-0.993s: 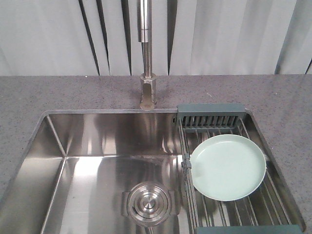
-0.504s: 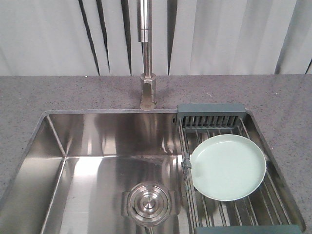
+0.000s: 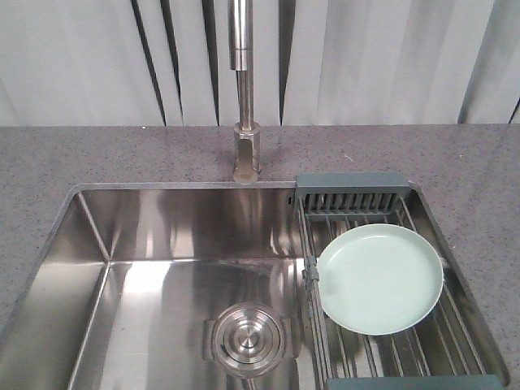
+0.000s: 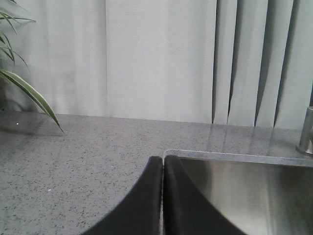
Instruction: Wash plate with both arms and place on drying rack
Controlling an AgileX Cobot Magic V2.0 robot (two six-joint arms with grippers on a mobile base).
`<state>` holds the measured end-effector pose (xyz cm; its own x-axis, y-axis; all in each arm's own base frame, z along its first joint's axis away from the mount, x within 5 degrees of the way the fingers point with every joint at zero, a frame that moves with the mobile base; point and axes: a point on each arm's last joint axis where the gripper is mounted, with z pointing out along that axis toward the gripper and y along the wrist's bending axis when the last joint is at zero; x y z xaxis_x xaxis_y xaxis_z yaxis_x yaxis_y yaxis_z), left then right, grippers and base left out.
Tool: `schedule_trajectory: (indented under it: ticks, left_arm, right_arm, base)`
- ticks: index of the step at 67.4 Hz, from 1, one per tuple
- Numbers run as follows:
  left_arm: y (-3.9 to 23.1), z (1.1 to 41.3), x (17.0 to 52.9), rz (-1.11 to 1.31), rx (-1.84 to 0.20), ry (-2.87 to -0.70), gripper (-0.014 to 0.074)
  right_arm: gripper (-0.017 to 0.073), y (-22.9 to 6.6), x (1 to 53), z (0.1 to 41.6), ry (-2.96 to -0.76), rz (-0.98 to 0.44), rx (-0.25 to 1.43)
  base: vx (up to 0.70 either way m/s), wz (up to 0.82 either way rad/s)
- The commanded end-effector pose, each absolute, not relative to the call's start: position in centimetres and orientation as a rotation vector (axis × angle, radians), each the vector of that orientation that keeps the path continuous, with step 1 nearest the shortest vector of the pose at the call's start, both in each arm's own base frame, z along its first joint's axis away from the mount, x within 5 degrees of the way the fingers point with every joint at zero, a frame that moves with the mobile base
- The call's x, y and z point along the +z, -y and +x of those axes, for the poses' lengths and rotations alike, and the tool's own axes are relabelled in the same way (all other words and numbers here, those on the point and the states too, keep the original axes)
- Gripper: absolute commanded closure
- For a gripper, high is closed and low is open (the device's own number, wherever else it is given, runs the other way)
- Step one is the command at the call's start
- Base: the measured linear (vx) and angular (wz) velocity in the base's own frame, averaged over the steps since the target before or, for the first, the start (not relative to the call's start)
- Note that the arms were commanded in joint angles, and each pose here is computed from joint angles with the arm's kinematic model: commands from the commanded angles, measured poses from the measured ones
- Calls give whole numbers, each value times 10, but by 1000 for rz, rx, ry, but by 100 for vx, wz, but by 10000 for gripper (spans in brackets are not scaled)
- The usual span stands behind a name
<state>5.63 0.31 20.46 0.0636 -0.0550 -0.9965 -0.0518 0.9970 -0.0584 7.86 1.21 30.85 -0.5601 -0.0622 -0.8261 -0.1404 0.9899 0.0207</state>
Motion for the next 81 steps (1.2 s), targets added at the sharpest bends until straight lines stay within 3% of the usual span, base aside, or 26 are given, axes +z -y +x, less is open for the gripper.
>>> schedule_trajectory:
  ticks: [1, 81]
  left_arm:
    - [-3, 53, 220, -80, -1, -1396, 600]
    - [-3, 53, 220, -80, -1, -1397, 600]
  right_arm:
    - [240, -12, 321, 82, -2088, -136, 99]
    - [246, -10, 319, 76, -2053, -136, 84]
  base:
    - [0, 0]
    - [0, 0]
